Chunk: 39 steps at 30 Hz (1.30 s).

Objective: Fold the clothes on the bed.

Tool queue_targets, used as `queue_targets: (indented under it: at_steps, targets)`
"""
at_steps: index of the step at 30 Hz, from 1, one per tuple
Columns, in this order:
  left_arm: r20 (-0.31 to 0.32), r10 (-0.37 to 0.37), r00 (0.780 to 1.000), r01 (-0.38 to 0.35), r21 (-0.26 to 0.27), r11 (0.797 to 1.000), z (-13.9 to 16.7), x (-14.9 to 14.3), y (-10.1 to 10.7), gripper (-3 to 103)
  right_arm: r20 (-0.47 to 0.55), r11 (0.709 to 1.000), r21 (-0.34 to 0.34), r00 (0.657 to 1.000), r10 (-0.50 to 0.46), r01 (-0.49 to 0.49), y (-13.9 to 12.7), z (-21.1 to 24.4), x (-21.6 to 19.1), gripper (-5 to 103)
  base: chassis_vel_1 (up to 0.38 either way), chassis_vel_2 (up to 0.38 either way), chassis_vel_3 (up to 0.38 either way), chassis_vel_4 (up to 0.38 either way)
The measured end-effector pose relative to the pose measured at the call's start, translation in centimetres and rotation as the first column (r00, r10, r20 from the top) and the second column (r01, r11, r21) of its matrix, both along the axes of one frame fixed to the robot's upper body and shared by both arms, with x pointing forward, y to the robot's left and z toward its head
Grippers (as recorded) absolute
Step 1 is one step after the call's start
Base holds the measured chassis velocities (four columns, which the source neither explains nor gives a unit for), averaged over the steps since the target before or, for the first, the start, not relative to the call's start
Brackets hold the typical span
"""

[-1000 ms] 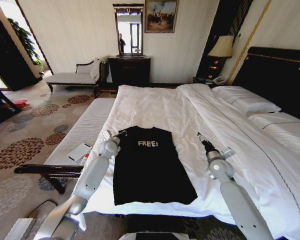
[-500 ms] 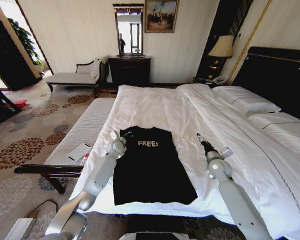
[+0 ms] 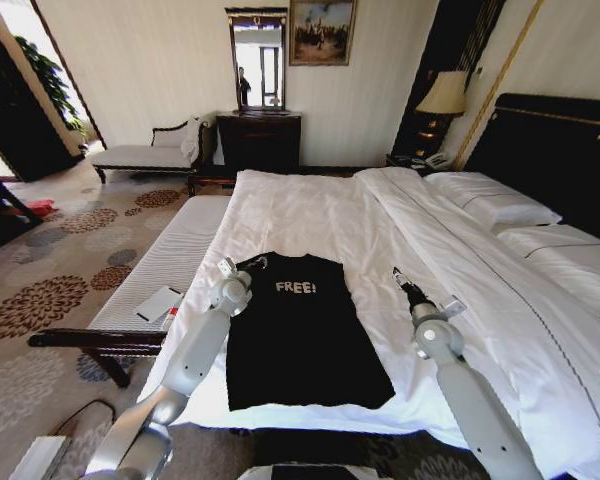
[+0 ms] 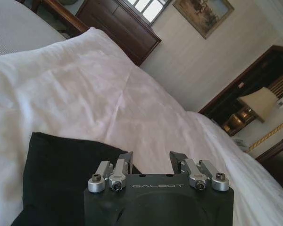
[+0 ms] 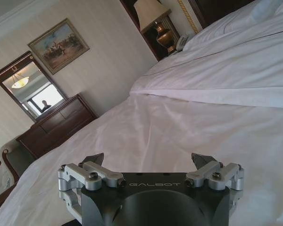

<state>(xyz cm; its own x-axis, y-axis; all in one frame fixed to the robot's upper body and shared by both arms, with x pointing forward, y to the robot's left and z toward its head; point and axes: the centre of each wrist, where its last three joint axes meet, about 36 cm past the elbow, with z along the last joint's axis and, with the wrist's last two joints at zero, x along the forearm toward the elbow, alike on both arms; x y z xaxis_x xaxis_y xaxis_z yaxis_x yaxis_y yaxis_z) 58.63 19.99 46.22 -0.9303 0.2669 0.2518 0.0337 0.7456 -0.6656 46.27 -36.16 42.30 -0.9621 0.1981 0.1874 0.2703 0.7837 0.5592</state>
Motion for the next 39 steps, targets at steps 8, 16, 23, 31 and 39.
queue_targets:
  at_steps: [8,16,23,31,39]
  targets:
    - [-0.025,0.086,0.996,-0.085,0.008,0.996,-0.5,0.2,4.2,71,0.005,1.0,0.002,1.0,0.007,-0.007,0.5,0.1,-0.1,100,0.0,0.0,0.0,0.0]
    - [-0.158,0.175,0.972,-0.156,0.123,0.98,-4.0,1.8,7.5,99,0.001,1.0,0.007,1.0,0.014,-0.014,1.0,-0.1,-0.1,100,0.0,0.0,0.0,0.0]
    - [-0.188,0.176,0.966,-0.151,0.137,0.979,-6.1,4.2,6.2,100,-0.006,1.0,0.005,1.0,0.019,-0.019,1.2,-0.3,0.3,100,0.0,0.0,0.0,0.0]
    - [-0.18,0.2,0.963,-0.181,0.12,0.976,-6.4,6.8,5.9,100,-0.022,0.999,0.011,0.999,0.046,-0.046,2.4,-1.0,1.5,100,0.0,0.0,0.0,0.0]
    - [-0.18,0.204,0.962,-0.184,0.121,0.976,-6.9,8.0,5.8,100,-0.026,0.998,0.01,0.998,0.058,-0.058,2.9,-1.1,2.3,100,0.0,0.0,0.0,0.0]
